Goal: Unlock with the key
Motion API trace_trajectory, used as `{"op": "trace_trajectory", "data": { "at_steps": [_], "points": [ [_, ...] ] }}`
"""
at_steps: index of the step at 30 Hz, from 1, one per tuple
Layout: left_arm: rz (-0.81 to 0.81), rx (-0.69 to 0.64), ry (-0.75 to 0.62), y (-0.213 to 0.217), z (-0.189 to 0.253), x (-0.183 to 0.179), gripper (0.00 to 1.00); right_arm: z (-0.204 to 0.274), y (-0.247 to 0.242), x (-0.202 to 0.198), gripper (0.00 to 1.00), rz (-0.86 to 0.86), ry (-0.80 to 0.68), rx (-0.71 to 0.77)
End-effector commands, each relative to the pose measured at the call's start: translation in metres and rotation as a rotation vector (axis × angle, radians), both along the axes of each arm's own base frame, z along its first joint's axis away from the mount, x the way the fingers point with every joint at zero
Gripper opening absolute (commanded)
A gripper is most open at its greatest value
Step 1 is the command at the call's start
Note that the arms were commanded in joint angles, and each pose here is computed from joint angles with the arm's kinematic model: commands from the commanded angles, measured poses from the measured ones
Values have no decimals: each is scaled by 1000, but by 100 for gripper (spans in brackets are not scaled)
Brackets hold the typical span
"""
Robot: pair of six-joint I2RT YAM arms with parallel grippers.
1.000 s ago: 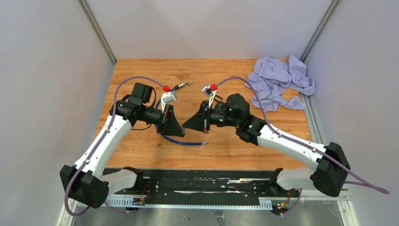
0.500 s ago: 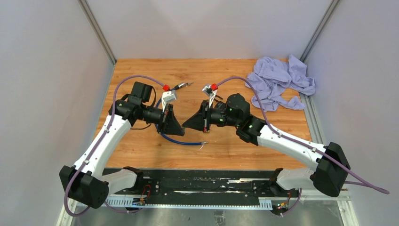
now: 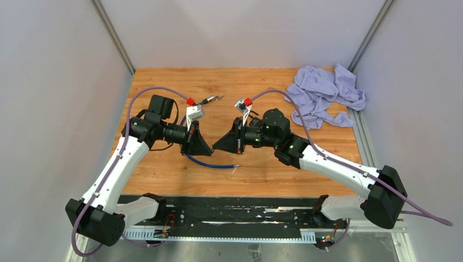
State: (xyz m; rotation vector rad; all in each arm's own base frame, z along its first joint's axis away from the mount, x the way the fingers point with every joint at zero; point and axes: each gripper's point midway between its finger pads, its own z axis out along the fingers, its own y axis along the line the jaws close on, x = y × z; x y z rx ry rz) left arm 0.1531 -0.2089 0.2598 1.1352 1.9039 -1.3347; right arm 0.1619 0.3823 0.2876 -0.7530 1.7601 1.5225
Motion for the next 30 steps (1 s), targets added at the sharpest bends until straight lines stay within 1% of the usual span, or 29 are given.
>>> {"op": "trace_trajectory", "data": {
  "at_steps": [1, 5, 9, 12, 16, 19, 22, 24, 27, 29, 30],
  "points": [
    [-24, -60, 27, -7, 19, -1, 0, 1, 0, -11, 11, 38, -18, -17],
    [-19, -58, 42, -8, 20, 0, 0, 1, 1, -11, 16, 42, -30, -35],
    [19, -11, -7, -4, 13, 8, 0, 1, -1, -12, 21, 41, -45, -49],
    [38, 27, -78, 1, 7, 13, 0, 4, -5, -12, 29, 38, -59, -59],
    [58, 110, -257, 13, 4, 28, 0, 10, -13, -11, 35, 12, -77, -71],
    [49, 189, -451, 25, 9, 41, 0, 18, -23, -6, 38, -31, -89, -64],
    [-31, 317, -733, 37, 14, 54, 0, 28, -33, 2, 44, -82, -85, -43],
    [-128, 421, -949, 46, 15, 60, 0, 32, -38, 9, 46, -117, -63, -31],
    [-333, 567, -1281, 55, 16, 65, 0, 37, -43, 21, 47, -164, -27, -16],
    [-477, 643, -1477, 59, 19, 66, 0, 39, -46, 28, 48, -186, 0, 2],
    [-531, 661, -1565, 58, 22, 66, 0, 41, -46, 31, 49, -192, 11, 13]
  ]
}}
